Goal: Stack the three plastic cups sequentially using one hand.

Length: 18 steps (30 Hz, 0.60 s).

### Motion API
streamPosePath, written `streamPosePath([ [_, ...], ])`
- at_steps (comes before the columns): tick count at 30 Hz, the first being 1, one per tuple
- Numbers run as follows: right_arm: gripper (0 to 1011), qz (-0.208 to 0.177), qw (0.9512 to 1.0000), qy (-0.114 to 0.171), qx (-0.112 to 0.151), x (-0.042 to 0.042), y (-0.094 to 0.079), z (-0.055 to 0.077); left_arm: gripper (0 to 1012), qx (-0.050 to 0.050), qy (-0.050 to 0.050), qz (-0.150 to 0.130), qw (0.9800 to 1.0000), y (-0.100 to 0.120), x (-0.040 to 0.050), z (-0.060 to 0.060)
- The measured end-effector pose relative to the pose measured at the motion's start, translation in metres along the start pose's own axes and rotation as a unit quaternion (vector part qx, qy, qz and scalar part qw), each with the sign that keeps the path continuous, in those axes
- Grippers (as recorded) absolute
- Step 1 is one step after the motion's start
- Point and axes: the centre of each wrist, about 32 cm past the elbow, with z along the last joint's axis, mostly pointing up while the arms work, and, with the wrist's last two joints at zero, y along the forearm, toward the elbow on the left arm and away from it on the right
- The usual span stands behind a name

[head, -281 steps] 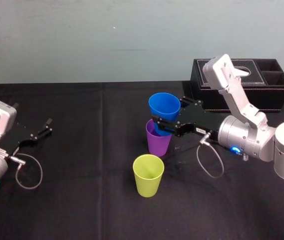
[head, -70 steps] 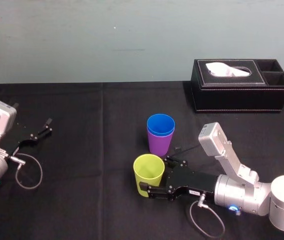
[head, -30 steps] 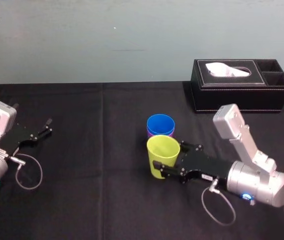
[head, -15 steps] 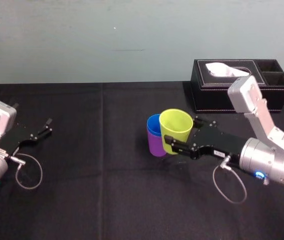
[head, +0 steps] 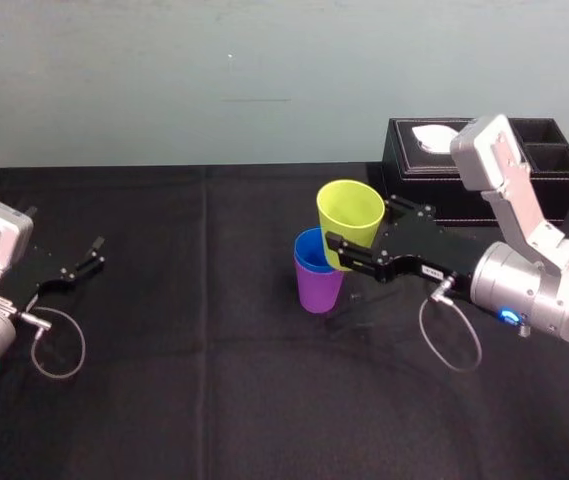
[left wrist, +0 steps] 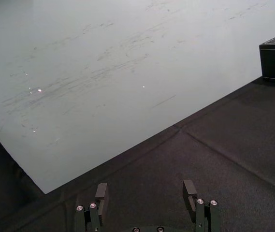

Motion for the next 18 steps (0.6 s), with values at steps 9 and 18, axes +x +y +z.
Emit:
streamPosePath([
  [9, 726, -0.007, 0.9999, 0.008, 0.001, 0.0041, 0.016, 0.001, 1010, 0.0, 0.0, 0.0, 1.0, 0.0, 0.0, 0.0],
  [18, 726, -0.008, 0.9998, 0.021, -0.002, 0.0084, 0.028, -0.002, 1010, 0.0, 0.0, 0.0, 1.0, 0.0, 0.0, 0.0],
])
